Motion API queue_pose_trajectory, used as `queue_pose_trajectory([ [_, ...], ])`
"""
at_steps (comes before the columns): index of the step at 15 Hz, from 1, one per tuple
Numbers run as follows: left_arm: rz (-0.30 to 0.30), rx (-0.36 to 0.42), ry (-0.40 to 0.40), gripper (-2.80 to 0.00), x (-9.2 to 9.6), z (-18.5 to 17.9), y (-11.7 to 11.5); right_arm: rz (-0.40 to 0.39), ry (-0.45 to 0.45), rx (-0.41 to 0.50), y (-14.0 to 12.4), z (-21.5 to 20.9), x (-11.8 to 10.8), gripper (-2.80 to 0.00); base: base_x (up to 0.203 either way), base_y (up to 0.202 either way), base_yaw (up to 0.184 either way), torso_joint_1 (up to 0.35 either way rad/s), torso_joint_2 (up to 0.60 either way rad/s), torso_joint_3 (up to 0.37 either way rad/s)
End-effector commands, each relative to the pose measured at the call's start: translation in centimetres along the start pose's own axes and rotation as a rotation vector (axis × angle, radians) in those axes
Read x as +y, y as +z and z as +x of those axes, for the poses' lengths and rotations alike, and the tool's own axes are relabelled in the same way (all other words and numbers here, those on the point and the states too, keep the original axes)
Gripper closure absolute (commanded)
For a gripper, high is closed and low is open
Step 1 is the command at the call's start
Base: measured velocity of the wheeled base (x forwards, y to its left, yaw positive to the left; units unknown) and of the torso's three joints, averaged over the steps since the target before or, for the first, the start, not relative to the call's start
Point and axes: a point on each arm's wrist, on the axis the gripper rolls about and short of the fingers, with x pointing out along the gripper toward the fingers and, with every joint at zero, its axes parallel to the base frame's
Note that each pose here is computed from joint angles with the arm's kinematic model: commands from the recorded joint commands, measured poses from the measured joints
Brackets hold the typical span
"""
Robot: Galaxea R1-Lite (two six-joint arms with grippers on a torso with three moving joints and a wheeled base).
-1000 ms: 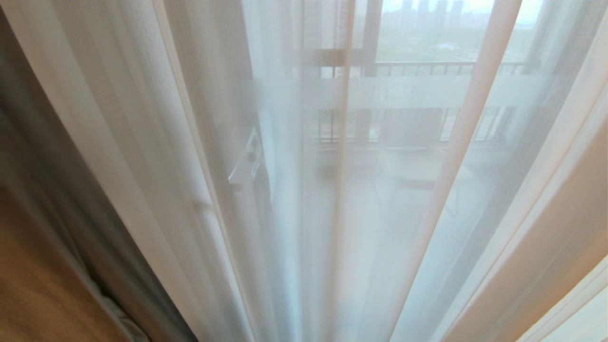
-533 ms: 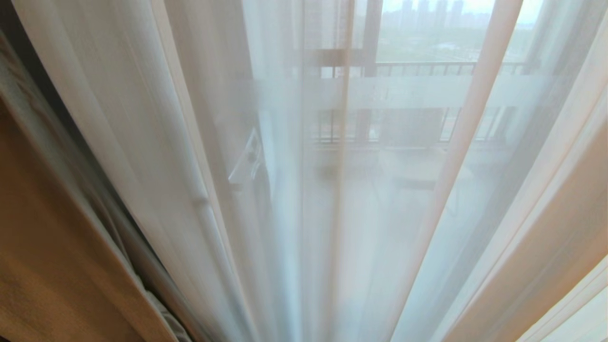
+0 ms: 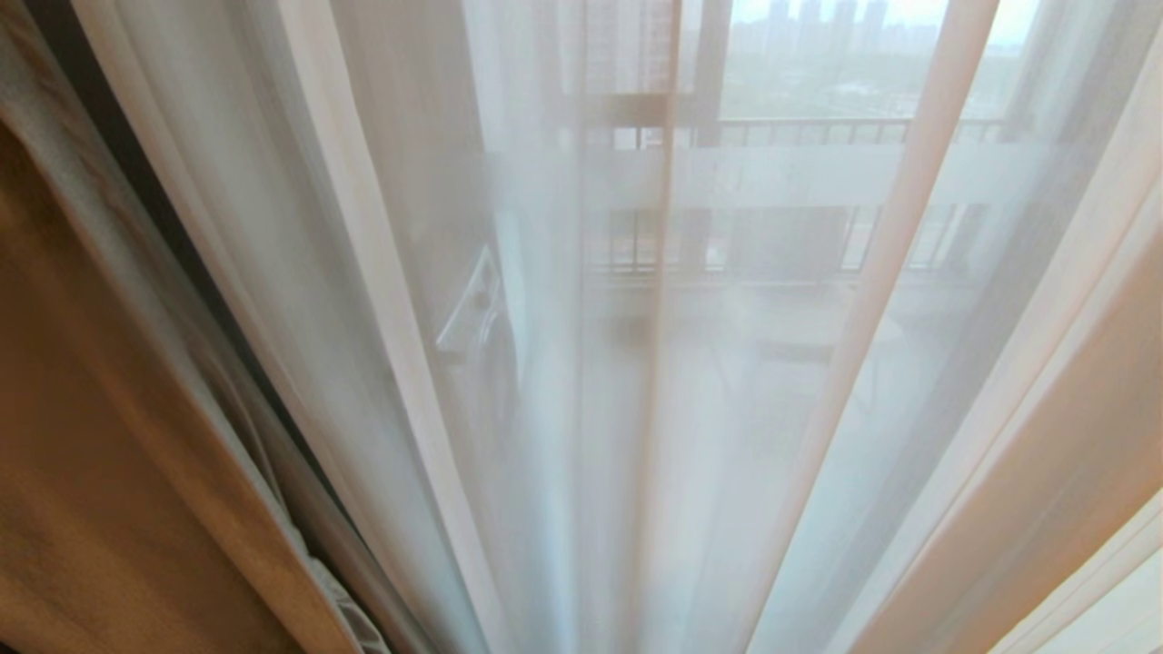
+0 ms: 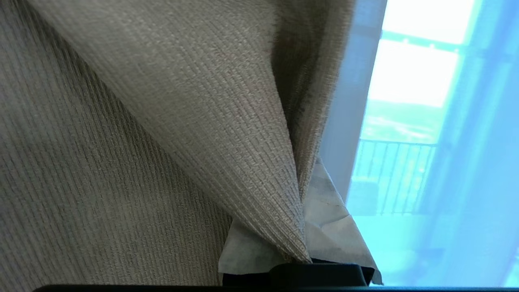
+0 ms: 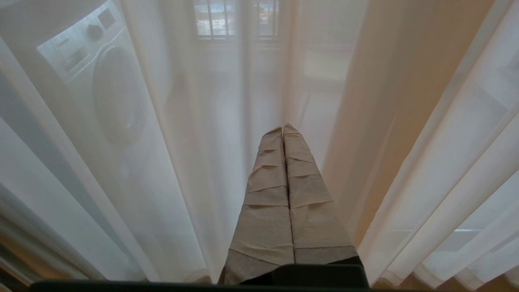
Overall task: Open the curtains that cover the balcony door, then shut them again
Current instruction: Close the outer curtains on both sides
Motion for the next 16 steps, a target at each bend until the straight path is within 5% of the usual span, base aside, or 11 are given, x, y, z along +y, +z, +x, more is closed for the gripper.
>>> queue_pose_trajectory([
  [1,-0.019,0.006,-0.035,0.00,-0.6,0.4,-0.4,-0.001,0.001,0.001,0.0,0.0,0.0,0.00,0.000,0.000,0.000,0.000,0.00,0.000],
  [16,-0.129,0.086,-0.229,0.00,-5.5,1.6,-3.6,-0.001,0.001,0.001,0.0,0.0,0.0,0.00,0.000,0.000,0.000,0.000,0.00,0.000],
])
